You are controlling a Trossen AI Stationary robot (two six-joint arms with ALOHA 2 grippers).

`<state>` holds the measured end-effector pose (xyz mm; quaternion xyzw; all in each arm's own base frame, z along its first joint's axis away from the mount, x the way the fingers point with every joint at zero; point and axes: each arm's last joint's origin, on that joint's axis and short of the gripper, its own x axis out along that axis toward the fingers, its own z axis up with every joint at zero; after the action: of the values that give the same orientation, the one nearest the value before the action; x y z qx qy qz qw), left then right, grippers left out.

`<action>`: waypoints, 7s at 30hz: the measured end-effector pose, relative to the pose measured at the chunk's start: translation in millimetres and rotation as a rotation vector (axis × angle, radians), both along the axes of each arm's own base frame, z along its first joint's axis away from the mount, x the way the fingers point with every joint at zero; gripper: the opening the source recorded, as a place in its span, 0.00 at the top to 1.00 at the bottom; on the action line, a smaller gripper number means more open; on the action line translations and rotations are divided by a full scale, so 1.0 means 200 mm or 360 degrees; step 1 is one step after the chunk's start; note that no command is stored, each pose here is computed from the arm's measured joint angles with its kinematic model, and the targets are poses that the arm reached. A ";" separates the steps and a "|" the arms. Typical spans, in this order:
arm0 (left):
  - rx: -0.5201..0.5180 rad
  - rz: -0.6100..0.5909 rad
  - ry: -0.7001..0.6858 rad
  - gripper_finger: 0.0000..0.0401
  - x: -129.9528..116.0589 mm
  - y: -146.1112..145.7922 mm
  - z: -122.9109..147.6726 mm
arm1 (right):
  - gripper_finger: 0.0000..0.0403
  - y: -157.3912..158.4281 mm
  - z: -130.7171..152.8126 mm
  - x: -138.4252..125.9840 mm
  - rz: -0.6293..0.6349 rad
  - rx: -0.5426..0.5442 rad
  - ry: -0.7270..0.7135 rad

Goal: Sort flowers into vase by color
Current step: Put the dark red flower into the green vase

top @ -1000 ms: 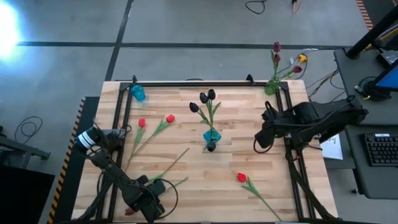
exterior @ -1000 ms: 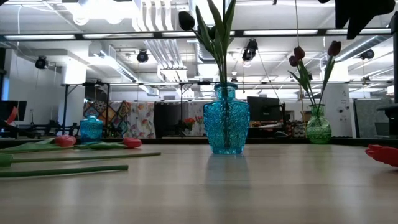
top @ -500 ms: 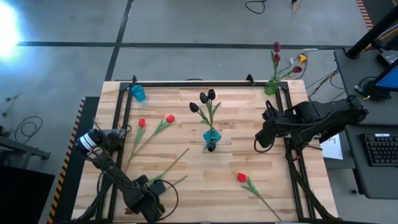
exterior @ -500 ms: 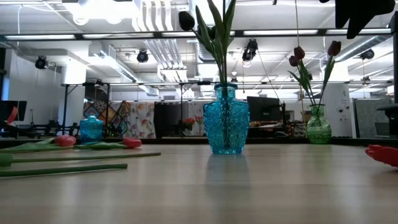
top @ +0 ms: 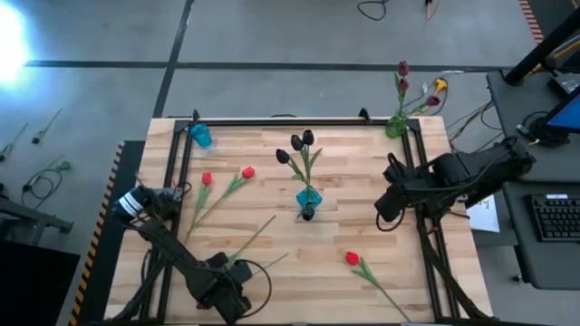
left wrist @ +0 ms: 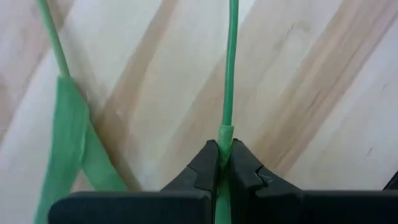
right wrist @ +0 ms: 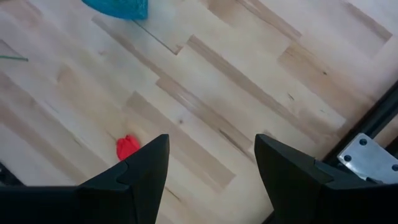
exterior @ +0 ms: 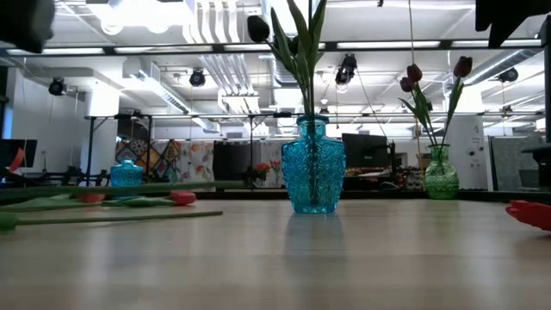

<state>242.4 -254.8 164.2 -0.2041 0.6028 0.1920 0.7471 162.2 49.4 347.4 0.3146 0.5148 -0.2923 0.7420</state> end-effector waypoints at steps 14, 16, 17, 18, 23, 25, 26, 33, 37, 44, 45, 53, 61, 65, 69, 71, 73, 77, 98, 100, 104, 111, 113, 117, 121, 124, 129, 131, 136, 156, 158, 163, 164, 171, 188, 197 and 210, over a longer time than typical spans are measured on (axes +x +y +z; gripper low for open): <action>0.0111 -0.0366 -0.0398 1.00 0.38 0.23 0.04 | 0.43 0.11 0.00 -0.03 0.0258 -0.0015 -0.0027; 0.0138 -0.0376 -0.0435 1.00 0.44 0.27 0.00 | 0.43 0.14 0.01 -0.03 0.0382 -0.0027 -0.0068; 0.0151 -0.0385 -0.0465 1.00 0.47 0.28 -0.02 | 0.43 0.16 0.01 -0.03 0.0421 -0.0033 -0.0100; 0.0160 -0.0395 -0.0493 1.00 0.50 0.29 -0.04 | 0.43 0.18 0.01 -0.03 0.0462 -0.0046 -0.0134; 0.0157 -0.0524 -0.0526 1.00 0.66 0.28 -0.09 | 0.43 0.28 0.00 0.00 0.0616 -0.0056 -0.0237; 0.0181 -0.0562 -0.0495 1.00 0.71 0.25 -0.11 | 0.43 0.31 -0.01 0.01 0.0649 -0.0059 -0.0227; 0.0186 -0.0572 -0.0479 1.00 0.74 0.24 -0.11 | 0.43 0.33 -0.02 0.02 0.0667 -0.0060 -0.0221; 0.0204 -0.0547 -0.0442 0.91 0.82 0.20 -0.08 | 0.43 0.48 -0.10 0.07 0.0731 -0.0058 -0.0168; 0.0257 -0.0492 -0.0420 0.79 0.82 0.21 -0.04 | 0.43 0.53 -0.15 0.13 0.0741 -0.0064 -0.0157; 0.0289 -0.0552 -0.0388 0.61 0.74 0.20 0.09 | 0.43 0.64 -0.24 0.25 0.0820 -0.0068 -0.0217; 0.0295 -0.0568 -0.0399 0.59 0.72 0.19 0.12 | 0.43 0.65 -0.25 0.26 0.0812 -0.0063 -0.0224; 0.0408 -0.0623 -0.0540 0.59 0.48 0.03 0.33 | 0.43 0.82 -0.39 0.36 0.0906 -0.0076 -0.0317; 0.0475 -0.0537 -0.0559 0.61 0.26 -0.01 0.50 | 0.43 0.92 -0.48 0.46 0.1162 -0.0151 -0.0435; 0.0624 -0.0434 -0.0516 0.62 0.14 0.01 0.55 | 0.40 0.98 -0.52 0.53 0.1171 -0.0195 -0.0601; 0.0683 -0.0331 -0.0418 0.62 0.06 0.03 0.56 | 0.31 1.00 -0.57 0.58 0.1100 -0.0312 -0.0674; 0.0670 -0.0309 -0.0422 0.62 0.02 0.02 0.56 | 0.26 1.01 -0.61 0.60 0.1104 -0.0398 -0.0678; 0.0646 -0.0286 -0.0440 0.62 -0.01 0.01 0.56 | 0.23 1.03 -0.66 0.62 0.1168 -0.0472 -0.0654; 0.0602 -0.0236 -0.0439 0.62 -0.06 0.03 0.49 | 0.20 1.05 -0.78 0.68 0.1181 -0.0532 -0.0630; 0.0184 0.0187 -0.0551 0.62 -0.19 0.25 0.09 | 0.38 0.80 -1.10 1.07 0.1372 -0.0480 -0.0648; 0.0158 0.0208 -0.0546 0.62 -0.19 0.26 0.07 | 0.40 0.80 -1.13 1.08 0.1363 -0.0502 -0.0639; 0.0139 0.0263 -0.0547 0.62 -0.20 0.27 0.04 | 0.43 0.80 -1.18 1.11 0.1353 -0.0565 -0.0701; 0.0107 0.0309 -0.0585 0.62 -0.20 0.27 0.04 | 0.54 0.82 -1.25 1.14 0.1421 -0.0597 -0.0766; 0.0117 0.0333 -0.0718 0.62 -0.20 0.26 0.07 | 0.60 0.82 -1.25 1.14 0.1395 -0.0573 -0.0763; 0.0182 0.0408 -0.1019 0.63 -0.25 0.26 0.17 | 0.73 0.82 -1.24 1.13 0.1369 -0.0562 -0.0757; 0.0196 0.0406 -0.1174 0.65 -0.32 0.32 0.28 | 0.89 0.82 -1.23 1.14 0.1337 -0.0525 -0.0750; 0.0229 0.0332 -0.1259 0.68 -0.35 0.38 0.37 | 0.96 0.83 -1.19 1.15 0.1330 -0.0461 -0.0697; 0.0378 0.0245 -0.1372 0.72 -0.40 0.47 0.49 | 0.96 0.90 -0.92 1.09 0.1430 -0.0492 -0.0647; 0.0448 0.0233 -0.1409 0.74 -0.42 0.50 0.52 | 0.97 0.91 -0.79 1.04 0.1475 -0.0583 -0.0586; 0.0612 0.0210 -0.1421 0.78 -0.44 0.56 0.56 | 0.97 0.86 -0.59 0.92 0.1476 -0.0793 -0.0439; 0.0665 0.0158 -0.1181 0.81 -0.46 0.61 0.51 | 0.97 0.81 0.42 0.43 0.1213 -0.0302 -0.1910; 0.0674 0.0154 -0.1175 0.81 -0.46 0.61 0.50 | 0.97 0.75 0.50 0.37 0.1079 -0.0588 -0.1960; 0.0694 0.0147 -0.1170 0.81 -0.44 0.59 0.48 | 0.97 0.55 0.57 0.30 0.0639 -0.1065 -0.1796; 0.0708 0.0152 -0.1182 0.81 -0.44 0.59 0.48 | 0.97 0.50 0.57 0.29 0.0574 -0.1116 -0.1760; 0.0731 0.0213 -0.1252 0.81 -0.38 0.55 0.44 | 0.97 0.17 0.33 0.32 0.0499 -0.0870 -0.1767; 0.0917 0.0979 -0.1089 0.81 -0.09 1.01 0.45 | 0.97 -0.60 0.18 0.15 0.0225 -0.2272 -0.2026; 0.0996 0.1257 -0.1071 0.81 -0.09 1.21 0.54 | 0.97 -0.81 0.29 -0.16 -0.0248 -0.2657 -0.1774; 0.1170 0.1281 -0.0910 0.81 -0.12 1.37 0.56 | 0.97 -0.96 0.27 -0.27 -0.0381 -0.2819 -0.1433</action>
<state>218.1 19.2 276.6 -0.1882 0.1486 0.5919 0.7695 109.1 -143.2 400.4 -0.2204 -0.2526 -0.4969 0.8004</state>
